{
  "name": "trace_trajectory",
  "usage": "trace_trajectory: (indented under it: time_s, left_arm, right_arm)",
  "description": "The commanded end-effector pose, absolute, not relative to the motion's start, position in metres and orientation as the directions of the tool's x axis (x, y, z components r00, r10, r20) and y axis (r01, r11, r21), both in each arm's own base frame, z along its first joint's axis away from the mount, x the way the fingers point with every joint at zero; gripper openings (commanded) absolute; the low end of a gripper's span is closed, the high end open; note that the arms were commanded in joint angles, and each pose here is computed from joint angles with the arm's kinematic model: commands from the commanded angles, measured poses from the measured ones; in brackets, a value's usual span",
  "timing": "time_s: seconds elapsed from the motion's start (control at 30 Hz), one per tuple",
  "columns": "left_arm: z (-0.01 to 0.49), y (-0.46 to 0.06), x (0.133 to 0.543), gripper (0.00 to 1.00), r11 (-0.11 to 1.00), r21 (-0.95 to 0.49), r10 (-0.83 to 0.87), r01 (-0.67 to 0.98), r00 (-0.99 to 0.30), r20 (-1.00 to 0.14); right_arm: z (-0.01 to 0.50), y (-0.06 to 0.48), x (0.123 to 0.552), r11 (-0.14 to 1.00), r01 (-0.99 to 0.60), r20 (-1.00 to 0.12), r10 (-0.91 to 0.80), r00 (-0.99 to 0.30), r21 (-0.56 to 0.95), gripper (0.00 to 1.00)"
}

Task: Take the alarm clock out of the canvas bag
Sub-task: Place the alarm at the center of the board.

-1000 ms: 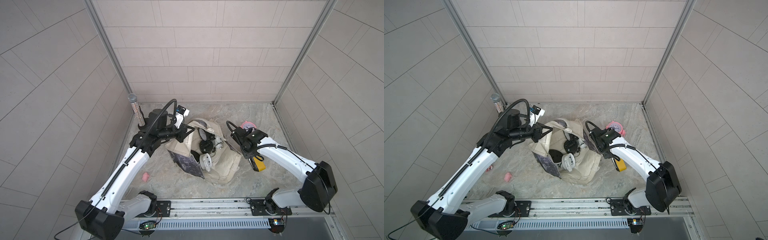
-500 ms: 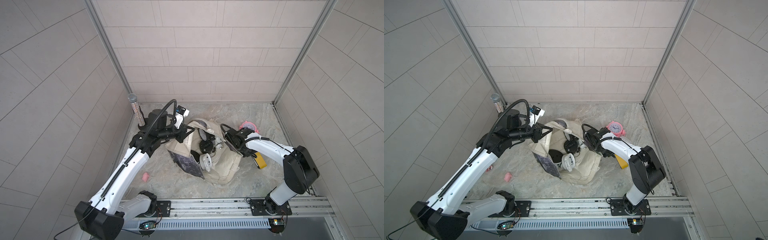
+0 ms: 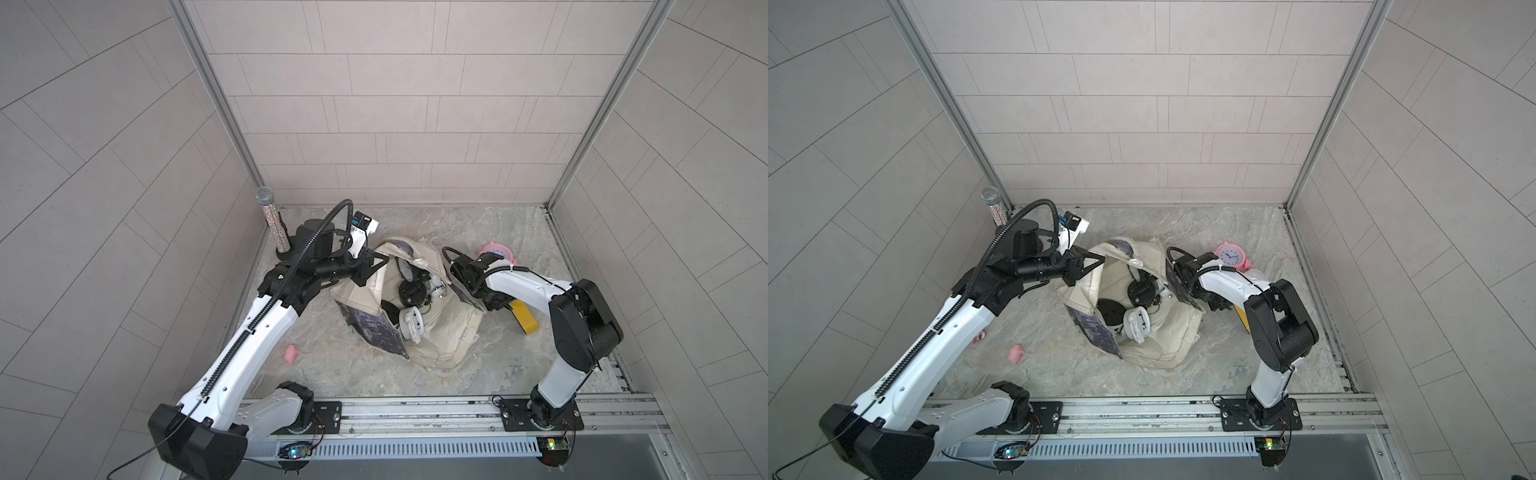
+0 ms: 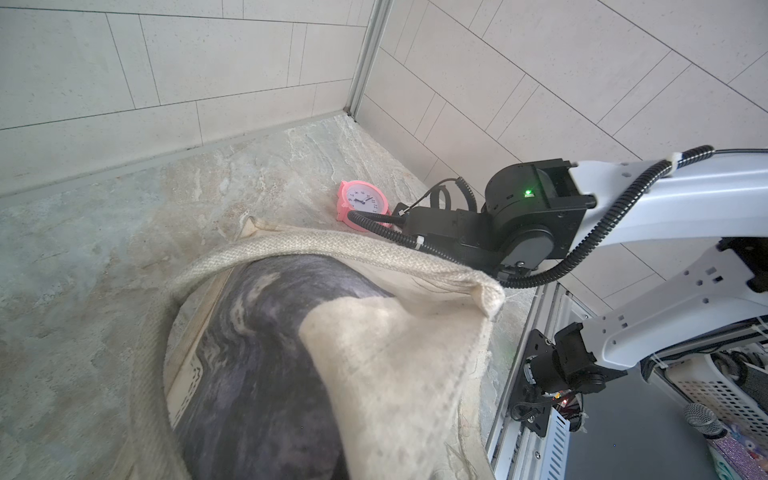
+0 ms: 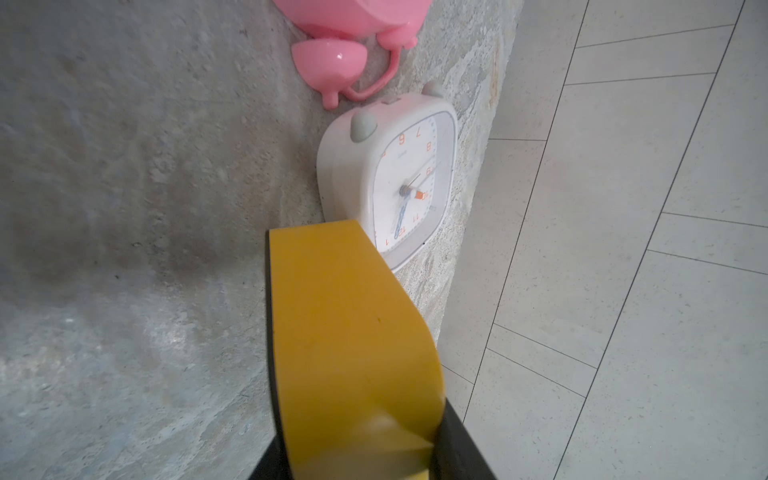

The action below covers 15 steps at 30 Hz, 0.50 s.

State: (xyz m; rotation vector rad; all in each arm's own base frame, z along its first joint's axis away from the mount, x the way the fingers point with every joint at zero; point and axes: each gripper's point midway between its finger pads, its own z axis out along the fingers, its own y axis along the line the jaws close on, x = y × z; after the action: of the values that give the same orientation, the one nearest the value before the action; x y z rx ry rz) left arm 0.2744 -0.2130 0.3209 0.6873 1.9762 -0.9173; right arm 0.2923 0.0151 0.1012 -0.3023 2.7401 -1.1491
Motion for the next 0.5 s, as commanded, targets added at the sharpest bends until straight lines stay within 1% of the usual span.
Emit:
trace_trajectory:
  time_s: [0.0,0.13,0.27,0.47]
  left_arm:
    - [0.346,-0.211,0.27,0.0,0.559,-0.291,0.103,0.776,-0.413,-0.905]
    - [0.345,-0.212,0.271,0.0,0.558,-0.292,0.104,0.777,-0.415,-0.904]
    - [0.344,-0.213,0.271,0.0,0.556,-0.297,0.104,0.776,-0.42,-0.902]
    - [0.343,-0.213,0.271,0.0,0.555,-0.297,0.106,0.777,-0.421,-0.901]
  right_arm:
    - [0.082,0.037,0.304,0.784,-0.058,-0.145,-0.186,-0.972,-0.618,0.39]
    - [0.076,0.045,0.305,0.817,-0.055,-0.155,-0.174,-0.973,-0.574,0.51]
    - [0.069,0.052,0.307,0.84,-0.056,-0.16,-0.168,-0.973,-0.539,0.56]
    - [0.059,0.053,0.31,0.841,-0.057,-0.158,-0.166,-0.973,-0.538,0.62]
